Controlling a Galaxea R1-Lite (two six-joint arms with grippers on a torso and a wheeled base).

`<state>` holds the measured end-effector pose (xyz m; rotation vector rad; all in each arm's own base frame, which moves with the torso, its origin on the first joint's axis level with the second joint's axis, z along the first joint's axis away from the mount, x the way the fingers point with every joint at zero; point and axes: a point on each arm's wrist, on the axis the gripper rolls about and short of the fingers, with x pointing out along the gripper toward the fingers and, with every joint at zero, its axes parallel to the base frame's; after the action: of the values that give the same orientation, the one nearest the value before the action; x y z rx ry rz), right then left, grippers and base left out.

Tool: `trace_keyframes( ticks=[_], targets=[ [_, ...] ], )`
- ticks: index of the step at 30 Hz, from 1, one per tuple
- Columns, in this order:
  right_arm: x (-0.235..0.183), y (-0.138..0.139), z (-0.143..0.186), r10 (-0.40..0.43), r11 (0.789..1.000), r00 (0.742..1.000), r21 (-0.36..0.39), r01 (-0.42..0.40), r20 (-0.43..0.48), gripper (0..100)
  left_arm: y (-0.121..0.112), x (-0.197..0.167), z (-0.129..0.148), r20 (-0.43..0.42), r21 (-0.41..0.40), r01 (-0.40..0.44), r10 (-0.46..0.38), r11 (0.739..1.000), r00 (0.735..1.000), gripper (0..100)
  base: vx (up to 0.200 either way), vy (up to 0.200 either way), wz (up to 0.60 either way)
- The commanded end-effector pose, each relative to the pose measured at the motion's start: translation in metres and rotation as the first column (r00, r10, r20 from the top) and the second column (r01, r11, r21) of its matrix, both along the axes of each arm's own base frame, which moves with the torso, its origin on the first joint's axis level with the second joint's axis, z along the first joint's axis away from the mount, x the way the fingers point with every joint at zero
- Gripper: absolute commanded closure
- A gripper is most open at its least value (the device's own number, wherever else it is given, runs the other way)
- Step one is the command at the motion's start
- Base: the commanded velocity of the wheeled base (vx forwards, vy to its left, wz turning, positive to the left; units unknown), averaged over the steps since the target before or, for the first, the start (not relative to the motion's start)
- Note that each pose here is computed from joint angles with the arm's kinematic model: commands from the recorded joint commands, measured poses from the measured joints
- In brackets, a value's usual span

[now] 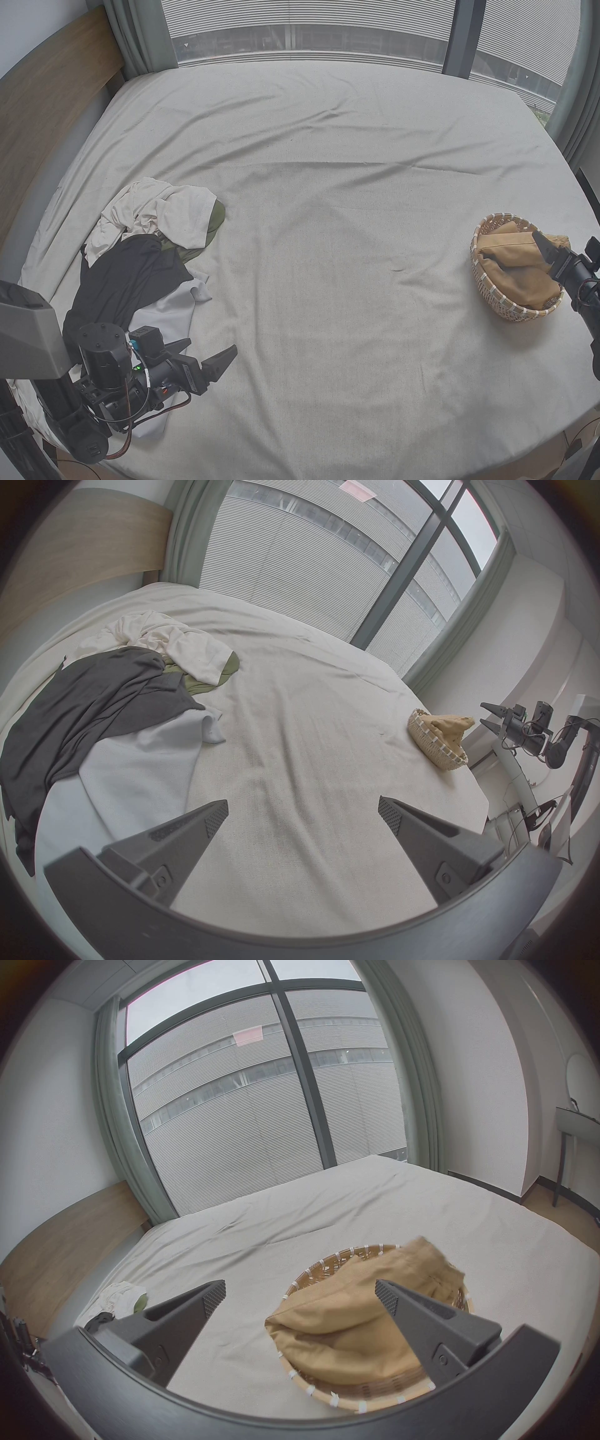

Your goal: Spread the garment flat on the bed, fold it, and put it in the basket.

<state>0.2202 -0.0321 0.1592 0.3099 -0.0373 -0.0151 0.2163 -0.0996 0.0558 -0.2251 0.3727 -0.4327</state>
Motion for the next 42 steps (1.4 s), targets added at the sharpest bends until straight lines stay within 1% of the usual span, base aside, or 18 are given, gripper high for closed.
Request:
trace_keyframes(
  ticks=[1,3,4,5,8,10,11,12,14,18,20,23,25,28,33,36,39,42],
  targets=[
    [-0.026,0.041,0.014,0.193,0.981,0.981,-0.008,-0.192,0.023,0,-0.011,-0.010,0.016,0.063,-0.027,0.055,-0.053,0.998,0.997,0,0.000,0.000,0.00],
    [-0.031,0.057,0.011,0.273,0.962,0.962,-0.020,-0.272,0.012,0,-0.012,-0.016,0.025,0.098,-0.038,0.055,-0.051,0.998,0.994,0,0.000,0.000,0.00],
    [-0.031,0.059,0.010,0.286,0.958,0.958,-0.022,-0.286,0.008,0,-0.013,-0.017,0.027,0.105,-0.041,0.055,-0.050,0.998,0.993,0,0.000,0.000,0.00],
    [-0.038,0.072,0.004,0.353,0.934,0.935,-0.051,-0.353,-0.016,0,-0.013,-0.025,0.040,0.156,-0.063,0.058,-0.048,0.996,0.987,0,0.000,0.000,0.00],
    [-0.056,0.086,-0.009,0.443,0.891,0.895,-0.086,-0.446,-0.062,0,-0.007,-0.042,0.060,0.237,-0.095,0.070,-0.045,0.993,0.971,0,0.000,0.000,0.00],
    [-0.070,0.091,-0.013,0.491,0.864,0.868,-0.090,-0.496,-0.071,0,0.000,-0.052,0.069,0.270,-0.114,0.069,-0.036,0.991,0.962,0,0.000,0.000,0.00],
    [-0.071,0.091,-0.014,0.493,0.862,0.867,-0.092,-0.498,-0.072,0,0.001,-0.053,0.070,0.275,-0.114,0.069,-0.035,0.991,0.961,0,0.000,0.000,0.00],
    [-0.083,0.092,-0.016,0.525,0.843,0.848,-0.094,-0.529,-0.069,0,0.007,-0.062,0.076,0.302,-0.131,0.067,-0.024,0.989,0.953,0,0.000,0.000,0.00],
    [-0.095,0.090,-0.015,0.540,0.834,0.840,-0.101,-0.542,-0.051,0,0.014,-0.073,0.083,0.336,-0.150,0.062,-0.008,0.987,0.942,0,0.000,0.000,0.00],
    [-0.111,0.082,-0.009,0.528,0.843,0.849,-0.125,-0.523,0.009,0,0.023,-0.086,0.099,0.408,-0.199,0.040,0.045,0.979,0.912,0,0.000,0.000,0.00],
    [-0.131,0.071,-0.002,0.487,0.869,0.871,-0.133,-0.476,0.068,0,0.035,-0.103,0.113,0.468,-0.248,0.020,0.102,0.969,0.878,0,0.000,0.000,0.00],
    [-0.153,0.060,-0.003,0.456,0.886,0.886,-0.135,-0.443,0.084,0,0.046,-0.120,0.120,0.507,-0.249,0.015,0.117,0.968,0.854,0,0.000,0.000,0.00],
    [-0.168,0.051,-0.008,0.413,0.906,0.906,-0.138,-0.400,0.088,0,0.055,-0.131,0.121,0.519,-0.247,-0.011,0.142,0.969,0.843,0,0.000,0.000,0.00],
    [-0.191,0.042,-0.015,0.356,0.929,0.929,-0.146,-0.341,0.098,0,0.071,-0.149,0.116,0.499,-0.228,-0.076,0.184,0.971,0.847,0,0.000,0.000,0.00],
    [-0.223,0.036,-0.022,0.262,0.956,0.956,-0.167,-0.239,0.130,0,0.087,-0.176,0.095,0.421,-0.175,-0.165,0.225,0.971,0.879,0,0.000,0.000,0.00],
    [-0.234,0.037,-0.026,0.253,0.957,0.958,-0.178,-0.228,0.134,0,0.090,-0.184,0.090,0.409,-0.172,-0.165,0.222,0.971,0.885,0,0.000,0.000,0.00],
    [-0.248,0.039,-0.043,0.275,0.945,0.953,-0.218,-0.244,0.125,0,0.094,-0.195,0.079,0.389,-0.159,-0.190,0.238,0.969,0.890,0,0.000,0.000,0.00],
    [-0.243,0.038,-0.076,0.274,0.936,0.961,-0.235,-0.262,0.019,0,0.097,-0.206,0.069,0.378,-0.140,-0.238,0.274,0.961,0.884,0,0.000,0.000,0.00]
  ],
)
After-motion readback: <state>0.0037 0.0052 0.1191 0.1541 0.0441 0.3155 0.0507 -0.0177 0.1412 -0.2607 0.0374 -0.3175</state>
